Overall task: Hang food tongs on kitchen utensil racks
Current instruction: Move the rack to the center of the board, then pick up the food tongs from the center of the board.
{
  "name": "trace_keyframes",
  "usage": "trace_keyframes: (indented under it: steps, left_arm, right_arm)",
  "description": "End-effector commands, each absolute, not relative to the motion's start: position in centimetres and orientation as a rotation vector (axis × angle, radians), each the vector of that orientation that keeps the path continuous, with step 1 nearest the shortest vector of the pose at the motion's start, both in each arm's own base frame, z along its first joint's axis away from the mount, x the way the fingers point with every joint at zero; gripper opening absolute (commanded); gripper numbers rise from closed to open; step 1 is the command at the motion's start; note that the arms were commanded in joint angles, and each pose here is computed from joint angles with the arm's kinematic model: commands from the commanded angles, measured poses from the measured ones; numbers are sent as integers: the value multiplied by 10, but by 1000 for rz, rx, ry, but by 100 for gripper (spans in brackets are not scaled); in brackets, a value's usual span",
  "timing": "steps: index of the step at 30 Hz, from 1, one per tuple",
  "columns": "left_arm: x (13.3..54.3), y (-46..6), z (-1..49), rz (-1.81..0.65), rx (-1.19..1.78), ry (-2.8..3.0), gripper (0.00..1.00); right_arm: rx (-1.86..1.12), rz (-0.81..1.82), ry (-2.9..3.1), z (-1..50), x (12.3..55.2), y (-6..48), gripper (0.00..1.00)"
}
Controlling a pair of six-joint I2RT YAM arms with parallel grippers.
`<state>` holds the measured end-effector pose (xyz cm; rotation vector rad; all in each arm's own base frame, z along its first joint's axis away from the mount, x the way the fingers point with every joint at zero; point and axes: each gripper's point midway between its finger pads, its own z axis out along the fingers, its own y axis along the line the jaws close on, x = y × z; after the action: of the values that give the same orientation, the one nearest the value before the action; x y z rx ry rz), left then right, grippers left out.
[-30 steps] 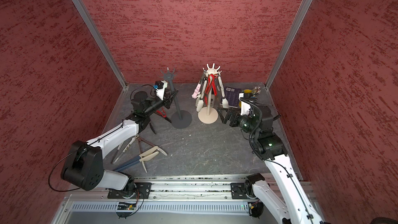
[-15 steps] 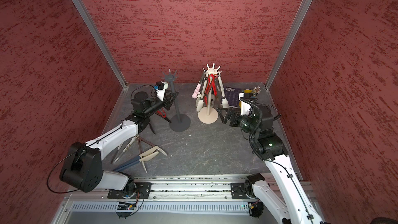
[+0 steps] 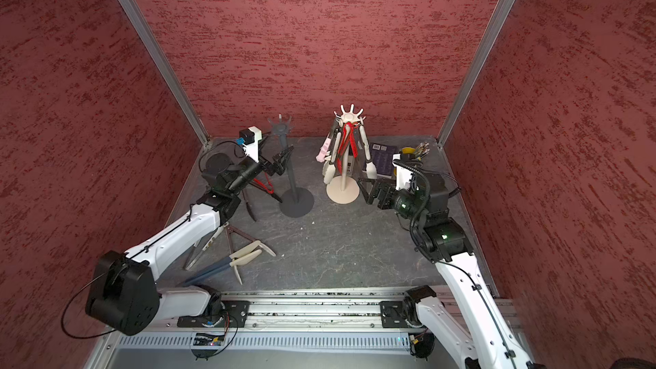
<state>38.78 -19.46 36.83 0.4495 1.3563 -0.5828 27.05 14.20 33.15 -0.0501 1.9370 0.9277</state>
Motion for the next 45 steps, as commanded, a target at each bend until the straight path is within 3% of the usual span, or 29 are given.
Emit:
trace_keyframes:
  steps: [1, 15, 27, 45]
  left_arm:
    - [382, -180, 376, -570, 372, 1373, 100]
    - [356, -117, 343, -537, -12, 1725, 100]
    - [299, -81, 292, -478, -288, 2075, 100]
    - [263, -59, 208, -426, -646, 2478, 98]
  right_arm:
    - [-55, 912, 1914, 343, 271, 140, 99]
    - [-40, 922, 1961, 331, 287, 145, 99]
    - [-103, 936, 2040, 310, 288, 169, 100]
    - [-277, 804, 2185, 271, 285, 223, 100]
